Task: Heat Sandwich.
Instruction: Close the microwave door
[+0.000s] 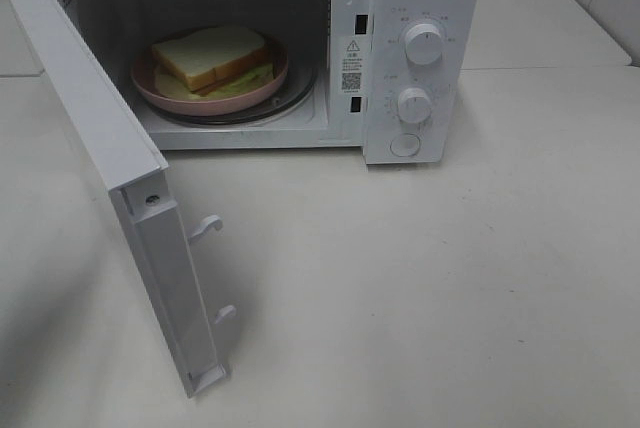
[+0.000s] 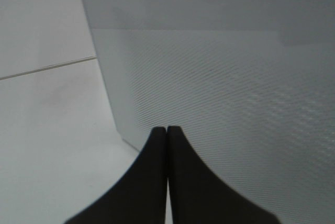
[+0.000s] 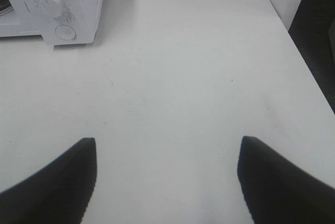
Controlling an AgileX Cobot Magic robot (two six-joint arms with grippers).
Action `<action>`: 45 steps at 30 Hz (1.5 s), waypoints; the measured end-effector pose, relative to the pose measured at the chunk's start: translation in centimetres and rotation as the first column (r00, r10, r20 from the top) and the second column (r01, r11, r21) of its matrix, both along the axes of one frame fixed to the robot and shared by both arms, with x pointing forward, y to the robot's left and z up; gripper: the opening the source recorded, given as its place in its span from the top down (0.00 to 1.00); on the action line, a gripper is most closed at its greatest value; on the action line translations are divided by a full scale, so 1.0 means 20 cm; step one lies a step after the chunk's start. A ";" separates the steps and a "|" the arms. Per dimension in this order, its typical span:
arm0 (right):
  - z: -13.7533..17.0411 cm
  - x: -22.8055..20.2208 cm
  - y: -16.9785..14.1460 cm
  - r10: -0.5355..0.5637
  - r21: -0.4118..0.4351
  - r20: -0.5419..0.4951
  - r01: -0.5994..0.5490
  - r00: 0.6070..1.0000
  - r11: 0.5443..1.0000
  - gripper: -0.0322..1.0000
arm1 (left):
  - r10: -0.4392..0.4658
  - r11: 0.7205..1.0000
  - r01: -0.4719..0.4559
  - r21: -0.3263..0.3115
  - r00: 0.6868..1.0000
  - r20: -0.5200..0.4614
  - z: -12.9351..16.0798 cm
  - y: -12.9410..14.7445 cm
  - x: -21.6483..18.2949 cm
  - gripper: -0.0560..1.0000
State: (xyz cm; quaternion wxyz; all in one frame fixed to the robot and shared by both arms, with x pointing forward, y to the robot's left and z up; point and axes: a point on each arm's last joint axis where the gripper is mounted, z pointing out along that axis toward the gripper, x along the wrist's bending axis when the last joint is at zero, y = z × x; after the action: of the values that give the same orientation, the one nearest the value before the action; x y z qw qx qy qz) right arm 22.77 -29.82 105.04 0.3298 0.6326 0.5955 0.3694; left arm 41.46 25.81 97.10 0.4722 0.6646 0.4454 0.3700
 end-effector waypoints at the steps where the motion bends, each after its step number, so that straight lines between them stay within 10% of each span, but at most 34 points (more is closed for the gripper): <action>1: 0.00 0.00 0.00 0.000 0.000 0.000 0.000 1.000 1.000 0.23 | -0.019 1.000 0.019 -0.002 1.000 -0.002 0.00 -0.01 0.00 0.95; 25: 0.00 0.00 0.00 0.000 0.000 0.000 0.000 1.000 1.000 0.23 | -0.378 0.921 0.382 -0.075 0.923 0.071 -0.03 -0.35 0.12 0.95; 45: 0.00 0.00 0.00 0.000 0.000 0.001 0.000 1.000 1.000 0.23 | -0.317 0.941 0.322 -0.101 0.947 0.058 -0.10 -0.68 0.32 0.95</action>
State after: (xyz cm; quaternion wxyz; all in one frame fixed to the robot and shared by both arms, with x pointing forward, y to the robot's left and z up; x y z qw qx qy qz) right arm 22.77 -29.82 105.05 0.3301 0.6324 0.5954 0.3697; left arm 47.88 12.20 95.07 0.5705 0.6936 0.3417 0.2769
